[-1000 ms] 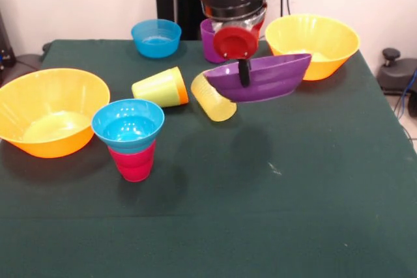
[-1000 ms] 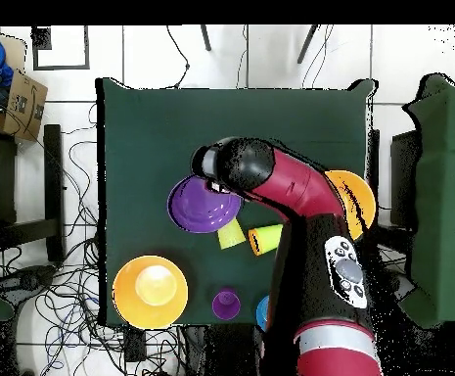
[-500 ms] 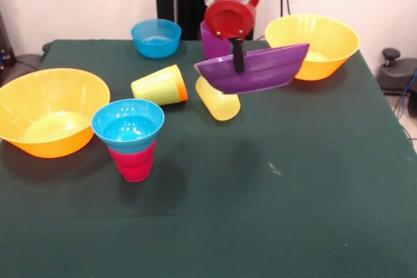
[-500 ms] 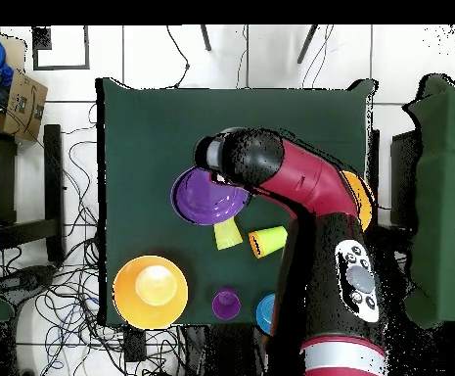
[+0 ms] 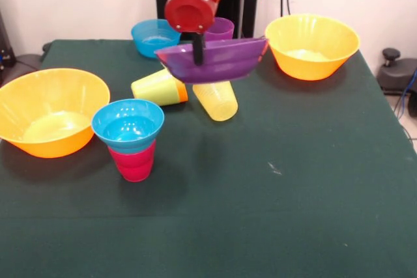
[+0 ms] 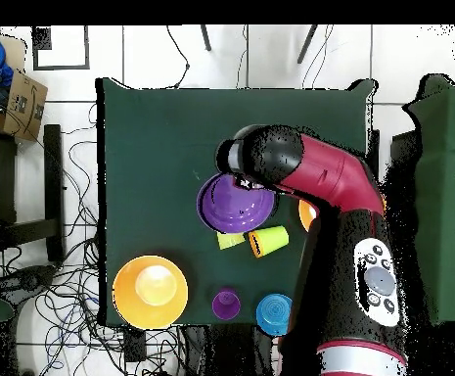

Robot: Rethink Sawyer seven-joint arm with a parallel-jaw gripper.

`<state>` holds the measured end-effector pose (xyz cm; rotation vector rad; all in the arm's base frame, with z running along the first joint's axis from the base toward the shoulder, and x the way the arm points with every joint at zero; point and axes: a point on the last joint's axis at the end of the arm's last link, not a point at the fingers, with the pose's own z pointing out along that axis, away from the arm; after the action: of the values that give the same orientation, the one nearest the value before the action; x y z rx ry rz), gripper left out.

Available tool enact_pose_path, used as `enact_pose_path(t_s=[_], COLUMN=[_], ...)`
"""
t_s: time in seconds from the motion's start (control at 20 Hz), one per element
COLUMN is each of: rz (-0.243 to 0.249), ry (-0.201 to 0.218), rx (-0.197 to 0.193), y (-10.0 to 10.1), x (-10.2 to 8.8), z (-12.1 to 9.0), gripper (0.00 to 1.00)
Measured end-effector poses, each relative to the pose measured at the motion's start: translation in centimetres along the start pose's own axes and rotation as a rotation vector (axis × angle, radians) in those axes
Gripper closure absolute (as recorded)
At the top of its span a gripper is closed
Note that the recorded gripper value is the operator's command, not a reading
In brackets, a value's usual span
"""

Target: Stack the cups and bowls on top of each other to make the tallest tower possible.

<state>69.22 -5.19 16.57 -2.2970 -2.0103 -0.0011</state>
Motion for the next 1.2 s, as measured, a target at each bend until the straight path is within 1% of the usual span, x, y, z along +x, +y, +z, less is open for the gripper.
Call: enact_pose_path(t_s=[0.1, 0.25, 0.4, 0.45, 0.55, 0.7, 0.75, 0.95, 1.2], rz=[-0.013, -0.027, -0.038, -0.043, -0.046, -0.045, -0.041, -0.025, 0.0], ry=[-0.02, -0.045, -0.067, -0.08, -0.09, -0.095, -0.096, -0.092, -0.082], rx=[0.027, 0.052, 0.066, 0.073, 0.083, 0.1, 0.111, 0.129, 0.159], y=[-0.2, -0.1, 0.2, 0.5, 1.0, 1.4, 1.7, 2.2, 2.4], x=[-0.7, -1.3, -1.9, -2.3, -2.7, -3.2, -3.7, -5.1, -6.9], z=[-0.4, -1.0, -1.6, -1.9, -2.1, -2.1, -1.9, -1.6, -0.9], gripper=[1.0, 1.0, 1.0, 1.0, 1.0, 1.0, 1.0, 1.0, 1.0])
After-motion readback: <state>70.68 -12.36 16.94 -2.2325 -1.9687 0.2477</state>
